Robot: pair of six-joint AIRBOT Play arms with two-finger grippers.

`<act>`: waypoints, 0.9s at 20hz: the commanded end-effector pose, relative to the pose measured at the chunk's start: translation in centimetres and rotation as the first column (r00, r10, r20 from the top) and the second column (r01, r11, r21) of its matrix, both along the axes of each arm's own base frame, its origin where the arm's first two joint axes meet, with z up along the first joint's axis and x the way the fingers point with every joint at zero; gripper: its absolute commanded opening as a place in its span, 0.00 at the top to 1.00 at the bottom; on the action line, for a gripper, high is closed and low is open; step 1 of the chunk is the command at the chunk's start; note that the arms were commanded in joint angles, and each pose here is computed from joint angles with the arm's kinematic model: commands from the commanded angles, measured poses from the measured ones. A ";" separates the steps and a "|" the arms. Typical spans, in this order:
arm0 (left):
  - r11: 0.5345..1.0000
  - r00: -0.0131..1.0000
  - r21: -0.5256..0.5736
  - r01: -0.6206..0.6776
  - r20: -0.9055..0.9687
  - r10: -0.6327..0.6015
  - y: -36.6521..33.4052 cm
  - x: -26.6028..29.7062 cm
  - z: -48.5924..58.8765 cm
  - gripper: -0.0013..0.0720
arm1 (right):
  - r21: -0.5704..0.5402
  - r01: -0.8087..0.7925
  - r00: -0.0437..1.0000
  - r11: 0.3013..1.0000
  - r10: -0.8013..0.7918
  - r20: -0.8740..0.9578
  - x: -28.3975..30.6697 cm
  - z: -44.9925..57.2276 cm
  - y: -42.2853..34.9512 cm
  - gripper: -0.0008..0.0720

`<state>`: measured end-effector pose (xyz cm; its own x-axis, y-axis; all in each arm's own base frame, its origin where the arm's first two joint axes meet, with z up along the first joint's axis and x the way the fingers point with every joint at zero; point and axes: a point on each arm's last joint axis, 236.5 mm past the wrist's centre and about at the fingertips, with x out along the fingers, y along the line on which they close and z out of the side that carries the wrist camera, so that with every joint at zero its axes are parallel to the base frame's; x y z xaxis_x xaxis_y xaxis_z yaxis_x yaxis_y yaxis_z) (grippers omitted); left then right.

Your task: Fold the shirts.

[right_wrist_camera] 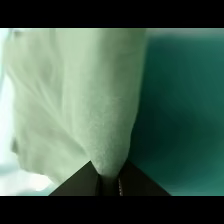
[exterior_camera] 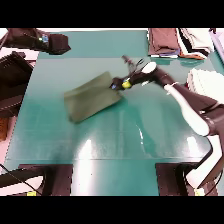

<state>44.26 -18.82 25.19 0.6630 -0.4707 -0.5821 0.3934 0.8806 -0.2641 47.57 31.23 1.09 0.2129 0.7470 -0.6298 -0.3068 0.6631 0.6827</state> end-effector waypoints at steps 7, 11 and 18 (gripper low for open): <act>0.992 0.988 -0.027 0.124 0.100 -0.121 -6.2 -1.6 1.9 0.95 | -0.128 0.546 0.828 0.828 -0.510 0.232 4.3 12.4 -35.5 0.96; 0.993 0.991 -0.045 0.112 0.085 -0.108 -6.3 -1.6 1.9 0.95 | -0.070 0.728 0.673 0.682 -0.691 0.266 3.1 14.0 -46.2 0.96; 0.993 0.993 -0.063 0.098 0.071 -0.093 -6.3 -1.6 1.9 0.95 | 0.004 0.847 0.481 0.531 -0.771 0.417 4.2 17.8 -53.2 0.96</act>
